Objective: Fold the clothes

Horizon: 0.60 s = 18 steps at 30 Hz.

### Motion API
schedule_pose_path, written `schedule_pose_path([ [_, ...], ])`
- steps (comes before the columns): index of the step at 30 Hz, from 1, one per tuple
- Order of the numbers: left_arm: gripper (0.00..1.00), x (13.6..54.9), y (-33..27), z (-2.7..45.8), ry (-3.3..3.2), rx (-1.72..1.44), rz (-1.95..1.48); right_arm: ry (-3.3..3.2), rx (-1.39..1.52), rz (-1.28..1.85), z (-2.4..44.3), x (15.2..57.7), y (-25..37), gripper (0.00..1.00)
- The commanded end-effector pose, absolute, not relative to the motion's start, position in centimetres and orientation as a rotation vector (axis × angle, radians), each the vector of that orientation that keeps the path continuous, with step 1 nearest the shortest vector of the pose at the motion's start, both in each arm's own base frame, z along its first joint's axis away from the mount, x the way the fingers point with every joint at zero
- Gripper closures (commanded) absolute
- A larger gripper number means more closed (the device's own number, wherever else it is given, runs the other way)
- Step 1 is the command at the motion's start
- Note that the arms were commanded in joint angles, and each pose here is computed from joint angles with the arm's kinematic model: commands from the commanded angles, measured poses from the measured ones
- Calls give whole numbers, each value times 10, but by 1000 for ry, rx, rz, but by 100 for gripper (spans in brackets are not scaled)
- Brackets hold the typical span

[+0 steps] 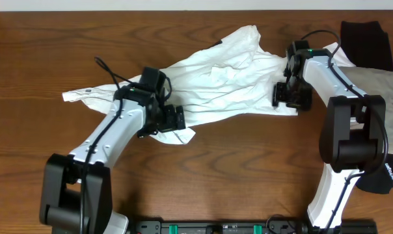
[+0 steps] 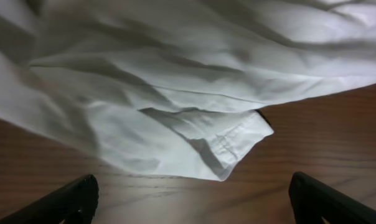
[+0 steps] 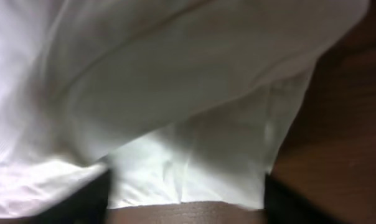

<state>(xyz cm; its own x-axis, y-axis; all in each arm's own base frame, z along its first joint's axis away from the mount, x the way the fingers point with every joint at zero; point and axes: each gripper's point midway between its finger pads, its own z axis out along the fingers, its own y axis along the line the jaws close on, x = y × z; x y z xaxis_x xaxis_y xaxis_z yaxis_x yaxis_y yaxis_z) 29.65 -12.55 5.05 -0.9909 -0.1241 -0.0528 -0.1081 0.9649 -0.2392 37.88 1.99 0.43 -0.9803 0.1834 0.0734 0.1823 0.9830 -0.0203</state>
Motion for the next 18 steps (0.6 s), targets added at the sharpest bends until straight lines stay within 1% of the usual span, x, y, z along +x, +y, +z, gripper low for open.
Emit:
schedule_pose_path([
  [1,2,290,-128,35,3096,-187,-316,-3056,-270,10,5,381,18,86],
  [5,2,284,-132,21,3142,-226,-294,-3061,-270,9,5,383,19,83],
  [7,2,283,-135,16,3154,-236,-288,-3066,-270,8,5,384,19,82],
  [9,2,283,-137,13,3157,-226,-286,-3069,-271,7,5,384,19,84],
  [12,2,287,-141,13,3139,-208,-297,-3069,-271,7,5,385,19,89],
  [14,2,290,-144,13,3126,-199,-305,-3071,-272,6,5,385,19,88],
  [15,2,291,-144,13,3122,-199,-307,-3072,-272,6,5,385,19,86],
  [17,2,290,-144,13,3125,-198,-307,-3074,-272,5,5,386,19,74],
  [18,2,289,-144,13,3131,-199,-303,-3074,-272,5,5,386,19,71],
])
